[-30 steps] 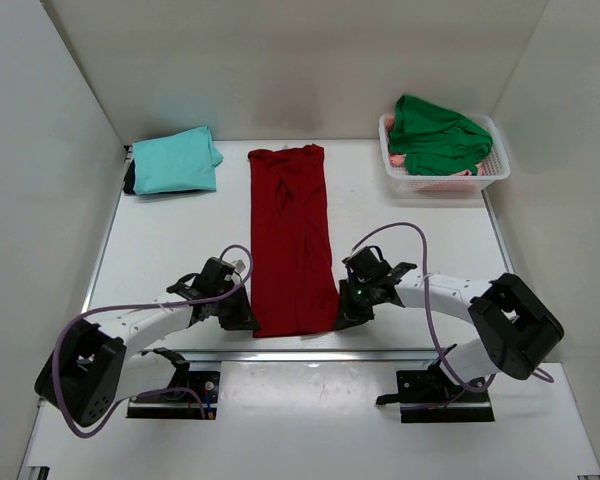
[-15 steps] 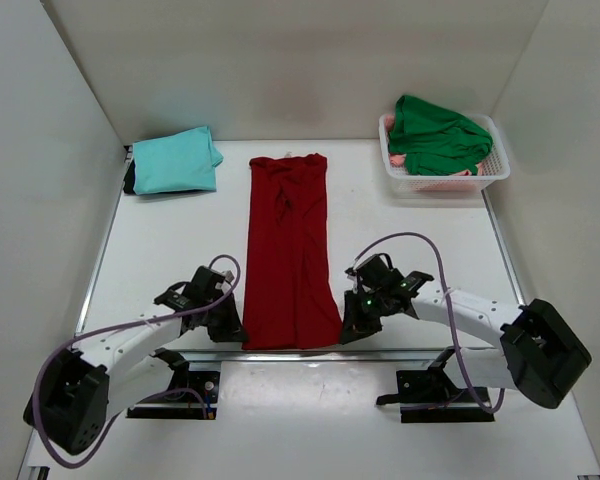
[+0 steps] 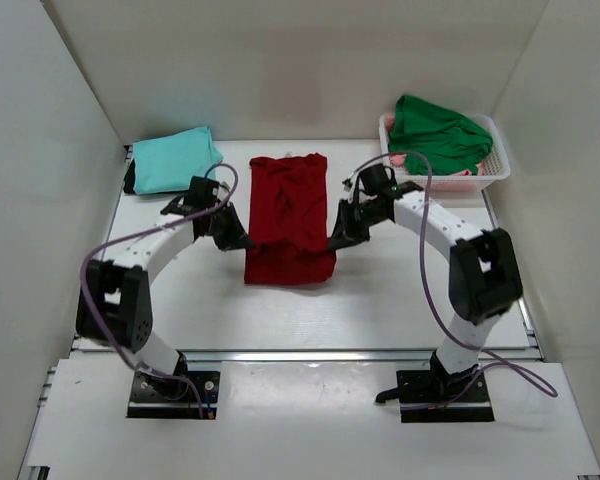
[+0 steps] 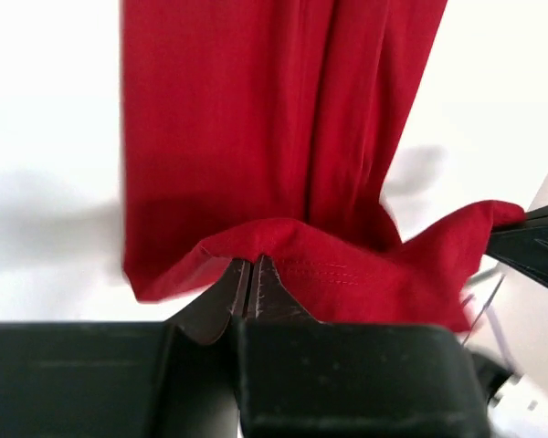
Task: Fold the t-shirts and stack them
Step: Fold the folded rectangular tshirt in 1/3 of the way, then grab one side of the 2/3 rectangular tshirt with both arms, then fold the long partially folded tshirt into a neat square
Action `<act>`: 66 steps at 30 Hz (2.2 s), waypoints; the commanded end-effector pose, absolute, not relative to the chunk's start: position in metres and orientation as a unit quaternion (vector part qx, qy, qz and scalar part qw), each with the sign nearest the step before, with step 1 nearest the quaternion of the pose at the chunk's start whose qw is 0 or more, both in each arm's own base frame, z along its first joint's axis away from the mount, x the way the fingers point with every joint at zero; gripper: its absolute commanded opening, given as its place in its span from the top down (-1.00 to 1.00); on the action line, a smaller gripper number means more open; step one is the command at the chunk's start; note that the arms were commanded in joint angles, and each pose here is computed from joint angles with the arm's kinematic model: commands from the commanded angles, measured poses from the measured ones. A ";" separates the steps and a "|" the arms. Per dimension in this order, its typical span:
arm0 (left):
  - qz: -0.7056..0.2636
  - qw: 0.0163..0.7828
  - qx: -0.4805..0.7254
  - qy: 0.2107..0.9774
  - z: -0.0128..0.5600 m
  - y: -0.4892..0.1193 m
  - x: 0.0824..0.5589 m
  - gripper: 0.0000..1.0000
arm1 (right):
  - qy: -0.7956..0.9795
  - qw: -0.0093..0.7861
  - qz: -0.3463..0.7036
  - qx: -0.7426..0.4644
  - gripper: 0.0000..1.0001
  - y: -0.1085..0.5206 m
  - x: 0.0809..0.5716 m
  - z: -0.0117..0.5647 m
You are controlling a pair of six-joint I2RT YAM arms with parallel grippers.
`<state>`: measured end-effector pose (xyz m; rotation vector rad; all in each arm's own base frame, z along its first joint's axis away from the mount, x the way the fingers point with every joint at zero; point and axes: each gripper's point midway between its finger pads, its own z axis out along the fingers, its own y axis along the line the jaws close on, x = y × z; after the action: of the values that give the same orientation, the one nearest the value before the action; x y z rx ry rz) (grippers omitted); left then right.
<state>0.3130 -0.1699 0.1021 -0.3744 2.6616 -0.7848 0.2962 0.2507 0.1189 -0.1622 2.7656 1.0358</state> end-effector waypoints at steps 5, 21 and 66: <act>-0.261 0.208 -0.150 0.931 0.093 -0.150 0.413 0.67 | 0.925 0.134 0.352 -0.040 0.64 0.247 0.409 0.125; -0.279 0.188 -0.165 0.927 0.070 -0.142 0.343 -0.31 | 0.937 0.116 0.330 -0.011 0.17 0.236 0.333 0.085; -0.379 0.143 -0.107 0.908 0.135 -0.209 0.239 1.00 | 0.913 0.021 0.401 0.066 1.00 0.183 0.166 0.103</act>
<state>0.1836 -0.2024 0.1002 -0.3635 2.7570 -1.0883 0.1363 0.1921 0.0854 0.2167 2.8752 1.2627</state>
